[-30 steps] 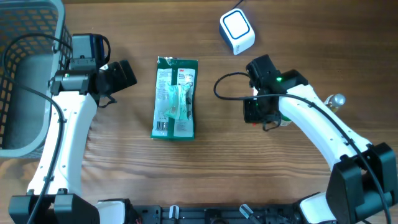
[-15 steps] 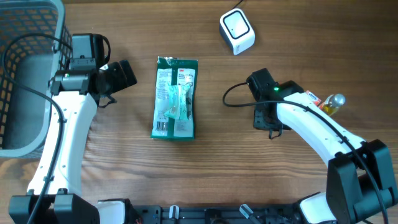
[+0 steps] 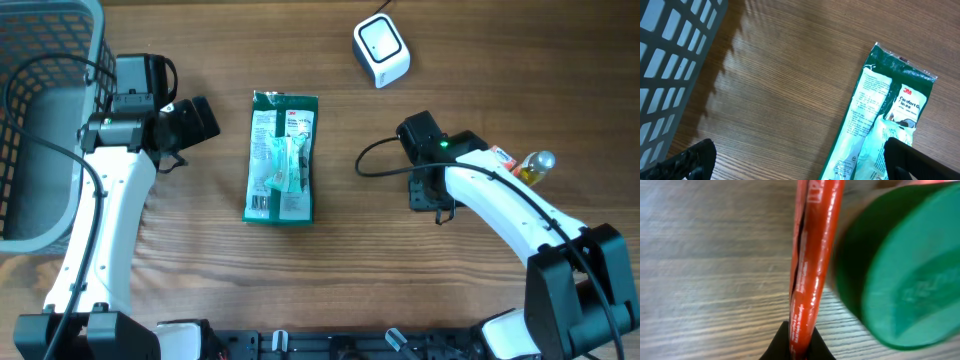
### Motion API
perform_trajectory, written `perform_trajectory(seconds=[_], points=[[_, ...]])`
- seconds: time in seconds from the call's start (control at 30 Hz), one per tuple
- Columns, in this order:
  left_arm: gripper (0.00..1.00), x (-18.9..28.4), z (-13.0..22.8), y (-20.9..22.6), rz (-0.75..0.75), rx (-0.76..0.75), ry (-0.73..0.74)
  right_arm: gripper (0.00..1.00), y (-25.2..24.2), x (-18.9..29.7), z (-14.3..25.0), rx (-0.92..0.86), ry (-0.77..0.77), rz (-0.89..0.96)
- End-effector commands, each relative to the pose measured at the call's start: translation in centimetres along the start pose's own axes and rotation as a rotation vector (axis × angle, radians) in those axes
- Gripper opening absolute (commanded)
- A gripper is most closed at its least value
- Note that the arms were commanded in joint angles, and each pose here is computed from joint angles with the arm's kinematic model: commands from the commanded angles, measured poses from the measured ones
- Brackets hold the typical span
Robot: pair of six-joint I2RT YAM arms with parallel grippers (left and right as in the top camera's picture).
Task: Scan the item barcode
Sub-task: 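Lower the sausage stick beside the jar and open the right gripper, then move the right gripper onto the mint-green wipes pack on the gloves package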
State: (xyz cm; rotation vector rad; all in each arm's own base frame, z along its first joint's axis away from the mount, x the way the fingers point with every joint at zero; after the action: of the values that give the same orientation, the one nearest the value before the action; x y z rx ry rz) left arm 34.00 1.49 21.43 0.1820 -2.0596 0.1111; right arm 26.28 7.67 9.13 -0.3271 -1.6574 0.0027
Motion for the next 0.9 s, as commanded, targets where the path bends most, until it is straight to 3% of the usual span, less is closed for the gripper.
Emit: perform_trajectory(seconds=[0.0,0.27,0.43,0.67,0.77,0.87], points=[[1.00,-0.4,0.2,0.3,-0.013,-0.009,0.009,0.15,0.5,-0.6,1.1,0.057,0.062,-0.048],[1.00,-0.4,0.2,0.3,-0.013,-0.009,0.009,0.34,0.4,-1.8,1.7,0.052,0.061,-0.048],[1.00,-0.4,0.2,0.3,-0.013,-0.009,0.009,0.33,1.1,-1.3,0.9,0.042,0.033,-0.086],[1.00,-0.4,0.2,0.3,-0.013,-0.008,0.009,0.34,7.6,4.3,-1.2,0.074,0.053,-0.517],[1.00,-0.4,0.2,0.3,-0.013,-0.009,0.009,0.34,11.0,6.3,-1.8,0.078,0.008,-0.694],[1.00,-0.4,0.2,0.3,-0.013,-0.009,0.009,0.35,13.7,7.3,-2.7,0.040,-0.091,-0.760]])
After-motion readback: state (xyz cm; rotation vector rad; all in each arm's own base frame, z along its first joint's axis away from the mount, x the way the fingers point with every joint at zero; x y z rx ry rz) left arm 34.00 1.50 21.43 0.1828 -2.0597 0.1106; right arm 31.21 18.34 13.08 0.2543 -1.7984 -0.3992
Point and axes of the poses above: each gripper's point midway between its finger pads, its own x axis back along the fingers, its own y axis along the line the jaws close on, z = x × y, the point moved 5 cm from there along x, back along the fingers, and after that the axes turned 13 degrees about -x, right-handed, at the moved point
